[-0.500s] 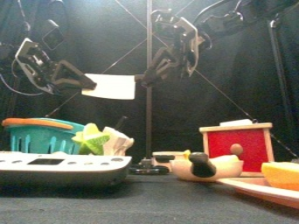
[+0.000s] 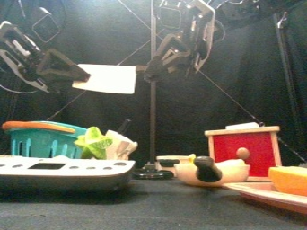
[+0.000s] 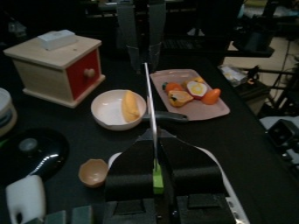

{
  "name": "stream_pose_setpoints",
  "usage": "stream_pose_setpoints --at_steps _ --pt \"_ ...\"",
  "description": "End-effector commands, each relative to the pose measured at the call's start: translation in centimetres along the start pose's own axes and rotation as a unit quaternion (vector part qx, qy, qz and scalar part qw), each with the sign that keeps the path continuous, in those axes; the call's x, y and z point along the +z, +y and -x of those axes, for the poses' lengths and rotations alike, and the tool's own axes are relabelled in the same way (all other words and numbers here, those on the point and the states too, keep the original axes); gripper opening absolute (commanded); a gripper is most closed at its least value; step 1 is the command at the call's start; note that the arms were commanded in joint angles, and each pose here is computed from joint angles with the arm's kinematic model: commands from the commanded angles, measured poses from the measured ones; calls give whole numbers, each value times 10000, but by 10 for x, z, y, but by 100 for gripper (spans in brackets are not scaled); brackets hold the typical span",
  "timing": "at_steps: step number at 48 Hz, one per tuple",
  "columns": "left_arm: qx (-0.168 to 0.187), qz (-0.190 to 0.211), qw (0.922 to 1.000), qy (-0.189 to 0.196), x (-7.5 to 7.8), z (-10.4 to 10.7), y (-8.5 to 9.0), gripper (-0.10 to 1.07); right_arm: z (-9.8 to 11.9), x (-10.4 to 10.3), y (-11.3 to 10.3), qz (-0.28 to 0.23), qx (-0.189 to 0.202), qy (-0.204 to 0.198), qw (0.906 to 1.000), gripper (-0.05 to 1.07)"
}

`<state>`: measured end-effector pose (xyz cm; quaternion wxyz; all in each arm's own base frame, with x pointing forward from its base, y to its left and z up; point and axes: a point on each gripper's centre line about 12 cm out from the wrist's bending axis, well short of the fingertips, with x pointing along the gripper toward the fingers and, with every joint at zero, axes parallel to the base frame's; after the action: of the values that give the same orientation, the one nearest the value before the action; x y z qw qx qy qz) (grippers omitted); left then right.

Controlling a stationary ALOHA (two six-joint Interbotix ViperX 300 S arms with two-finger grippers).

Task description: Cut starfruit

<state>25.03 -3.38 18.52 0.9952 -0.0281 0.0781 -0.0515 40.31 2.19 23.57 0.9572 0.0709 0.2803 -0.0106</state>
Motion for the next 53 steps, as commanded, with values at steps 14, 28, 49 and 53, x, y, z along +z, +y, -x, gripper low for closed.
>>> stream_pose_setpoints --at_steps 14,28,49,53 --pt "-187 464 9973 544 -23 -3 -32 32 -20 -5 19 76 173 132 9997 39" --pt "133 322 9947 964 -45 -13 -31 32 -31 -10 18 93 146 236 9996 39" --pt "197 245 9953 918 -42 -15 -29 32 -28 -5 14 156 115 165 9997 39" --pt "195 219 9957 882 -40 -14 -29 32 -27 -3 13 185 95 151 9997 39"
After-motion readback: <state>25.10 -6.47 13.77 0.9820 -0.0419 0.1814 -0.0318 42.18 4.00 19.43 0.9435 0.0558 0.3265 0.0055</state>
